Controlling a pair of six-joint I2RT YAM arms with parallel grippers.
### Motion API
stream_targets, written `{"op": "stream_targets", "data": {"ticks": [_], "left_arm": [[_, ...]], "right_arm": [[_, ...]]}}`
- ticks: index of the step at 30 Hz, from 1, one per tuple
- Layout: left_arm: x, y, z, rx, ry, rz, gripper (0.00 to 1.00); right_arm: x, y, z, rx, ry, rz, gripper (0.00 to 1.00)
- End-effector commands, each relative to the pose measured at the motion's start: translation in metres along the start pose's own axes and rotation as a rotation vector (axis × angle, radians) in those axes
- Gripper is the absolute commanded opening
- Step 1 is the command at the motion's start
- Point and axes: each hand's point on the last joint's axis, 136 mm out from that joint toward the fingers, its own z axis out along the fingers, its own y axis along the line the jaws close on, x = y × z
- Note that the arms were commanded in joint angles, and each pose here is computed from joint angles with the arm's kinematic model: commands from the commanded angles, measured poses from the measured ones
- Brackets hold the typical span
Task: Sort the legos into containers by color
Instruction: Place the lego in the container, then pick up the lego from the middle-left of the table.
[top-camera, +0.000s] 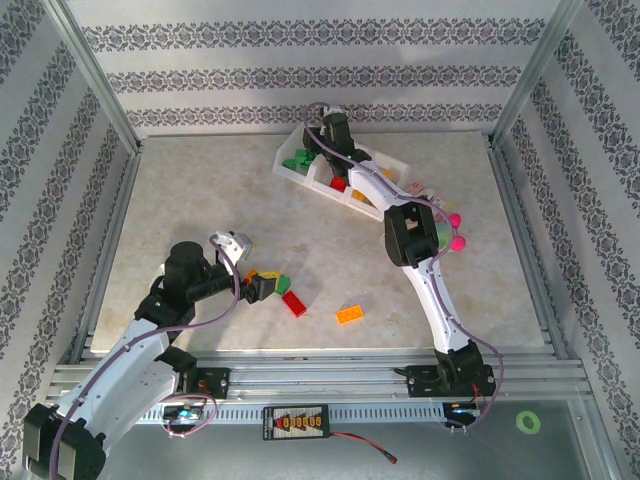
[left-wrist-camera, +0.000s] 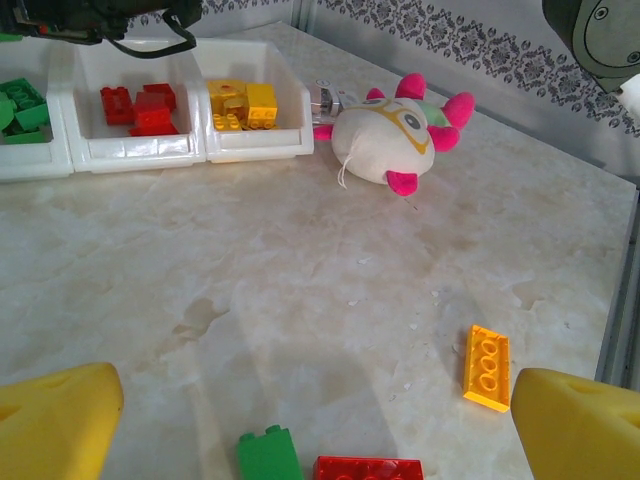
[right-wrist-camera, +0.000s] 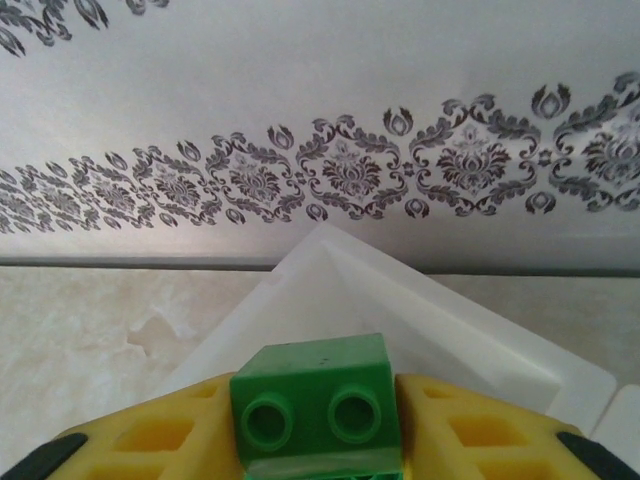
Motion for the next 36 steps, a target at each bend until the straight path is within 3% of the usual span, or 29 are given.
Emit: {"op": "stream_targets", "data": {"ticks": [1,5,15,18,22,27,30,36], "left_arm": [[-0.015,-0.006,-0.002,0.021,-0.044,0.062,0.99],[-0.017,-0.008,-0.003,0.025,-0.049,0.063,0.99],[-0.015,-0.009,-0.003,0.031,-0.047,0.069,0.99],[-0.012,-0.008,-0.002,0.022,-0.034,0.069,0.99],[-0.011,0.011,-0.001,-0.085,-0.022,0.014,0.99],[0.008,0.060,-0.008,-0.370,0.073,-0.202,0.99],[0.041,0.089,-0.023,-0.597,0.164,-0.436,0.99],[0.093,0.105,-0.047,-0.870,0.230,-0.827,0.96]], "right_arm": [[-0.021,0.005,-0.006,-0.020,-0.028,-0.010,0.52],[-0.030,0.011,-0.016,-0.035,-0.032,-0.023,0.67],[-0.037,0.040,-0.088,-0.101,-0.054,-0.133,0.85],[-0.016,0.038,-0.118,-0.110,-0.035,-0.149,0.91],[0.021,0.030,-0.160,-0.118,0.015,-0.168,0.97],[0.056,0.032,-0.212,-0.144,0.078,-0.235,0.98],[0.080,0.038,-0.242,-0.172,0.132,-0.290,0.98],[0.109,0.045,-0.279,-0.198,0.203,-0.351,0.98]]}}
